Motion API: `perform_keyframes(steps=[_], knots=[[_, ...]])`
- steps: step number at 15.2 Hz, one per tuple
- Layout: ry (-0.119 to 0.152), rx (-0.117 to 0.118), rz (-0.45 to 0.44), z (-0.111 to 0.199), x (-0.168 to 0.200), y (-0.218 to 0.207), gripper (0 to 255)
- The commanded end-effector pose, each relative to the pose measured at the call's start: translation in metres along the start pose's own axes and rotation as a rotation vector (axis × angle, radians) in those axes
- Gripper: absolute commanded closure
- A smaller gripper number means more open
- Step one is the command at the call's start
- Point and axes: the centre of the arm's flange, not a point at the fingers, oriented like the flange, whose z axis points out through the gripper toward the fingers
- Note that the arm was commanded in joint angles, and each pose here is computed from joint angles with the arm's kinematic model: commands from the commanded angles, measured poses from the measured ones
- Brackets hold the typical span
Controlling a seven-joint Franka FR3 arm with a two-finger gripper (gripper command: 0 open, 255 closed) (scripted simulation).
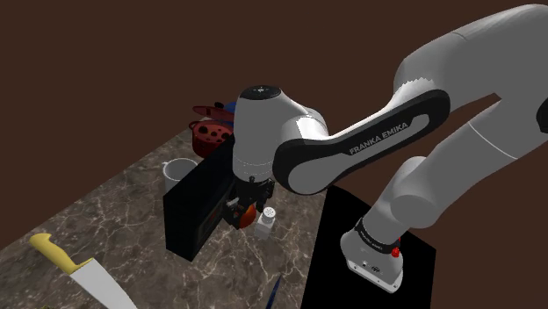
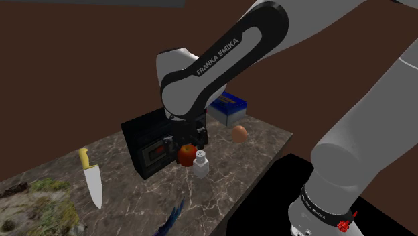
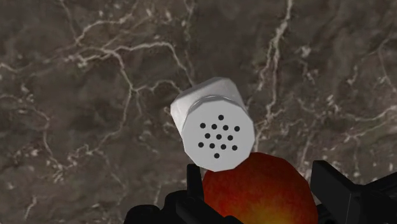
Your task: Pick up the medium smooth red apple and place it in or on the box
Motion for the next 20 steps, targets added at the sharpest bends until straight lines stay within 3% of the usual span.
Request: perform_keyframes(steps=[1, 4, 20], knots=[[-0.001, 0.0, 0.0, 0.0, 0.0, 0.0, 255], [-0.001, 0.0, 0.0, 0.0, 0.0, 0.0, 255], [-0.001, 0.0, 0.0, -0.084, -0.008, 0.004, 255]])
